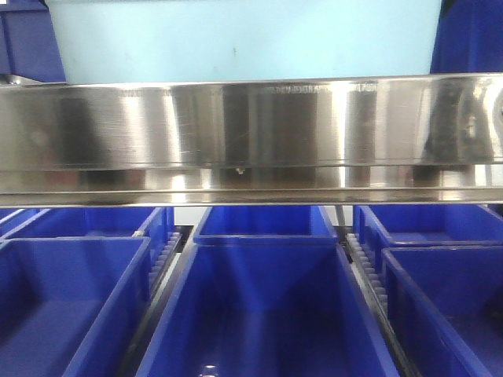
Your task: Move two blue bins to right shelf middle
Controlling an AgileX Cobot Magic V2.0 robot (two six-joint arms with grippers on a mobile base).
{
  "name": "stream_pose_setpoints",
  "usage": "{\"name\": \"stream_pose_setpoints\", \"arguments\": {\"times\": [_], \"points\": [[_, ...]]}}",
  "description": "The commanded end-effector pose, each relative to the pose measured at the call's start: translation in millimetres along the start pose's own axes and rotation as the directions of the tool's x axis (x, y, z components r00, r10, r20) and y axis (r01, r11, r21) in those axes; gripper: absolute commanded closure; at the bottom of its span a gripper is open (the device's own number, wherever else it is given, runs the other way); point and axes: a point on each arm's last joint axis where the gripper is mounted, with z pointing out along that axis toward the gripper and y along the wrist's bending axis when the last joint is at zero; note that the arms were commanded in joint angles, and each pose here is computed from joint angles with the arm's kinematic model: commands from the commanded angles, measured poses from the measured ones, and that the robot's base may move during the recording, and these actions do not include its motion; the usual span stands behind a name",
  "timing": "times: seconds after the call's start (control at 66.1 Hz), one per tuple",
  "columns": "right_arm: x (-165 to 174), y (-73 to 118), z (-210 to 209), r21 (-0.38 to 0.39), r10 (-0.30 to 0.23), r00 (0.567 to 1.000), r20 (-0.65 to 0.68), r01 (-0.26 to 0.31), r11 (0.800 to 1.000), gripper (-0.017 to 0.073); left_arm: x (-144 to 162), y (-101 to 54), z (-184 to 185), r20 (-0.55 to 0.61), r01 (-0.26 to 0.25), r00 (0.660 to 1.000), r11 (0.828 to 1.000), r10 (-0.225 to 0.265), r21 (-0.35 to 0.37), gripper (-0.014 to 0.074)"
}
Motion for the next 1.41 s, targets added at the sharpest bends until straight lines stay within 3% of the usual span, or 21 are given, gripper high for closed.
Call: {"name": "stream_pose_setpoints", "arguments": {"times": [0.0,0.151,0.302,0.499,0.847,1.179,1.391], "points": [[-2.6,-0.1,-3.0,-0.003,-0.04,0.999,0.026,0.04,0.999,0.0722,2.3,0.6,5.2,-0.028,0.011,1.0,1.0,-0.011,0.011,0.0704],[-2.6,-0.1,-3.0,-0.002,-0.056,0.998,0.026,0.056,0.998,0.0722,2.3,0.6,5.2,-0.028,0.011,1.0,1.0,-0.011,0.011,0.0704],[-2.6,-0.1,-3.0,0.0,-0.132,0.991,0.026,0.133,0.991,0.0722,2.3,0.6,5.2,-0.027,-0.04,0.999,0.999,0.04,0.012,0.0704],[-2.6,-0.1,-3.0,0.0,-0.145,0.989,0.026,0.145,0.989,0.0722,2.2,0.8,5.3,-0.026,-0.066,0.997,0.998,0.066,0.011,0.0704],[-3.2,2.1,-4.2,-0.021,-0.14,0.99,0.034,0.14,0.99,0.0722,1.3,-2.2,3.0,-0.021,-0.057,0.998,0.998,0.058,0.038,0.0704],[-20.8,11.6,-44.4,-0.046,-0.148,0.972,0.181,0.159,0.986,0.0722,-17.8,-16.0,-37.3,0.134,-0.092,0.988,0.993,0.082,0.071,0.0704],[-30.8,17.9,-78.5,-0.062,-0.152,0.941,0.301,0.179,0.982,0.0722,-30.3,-25.4,-76.8,0.274,-0.125,0.957,0.988,0.095,0.094,0.0704]]}}
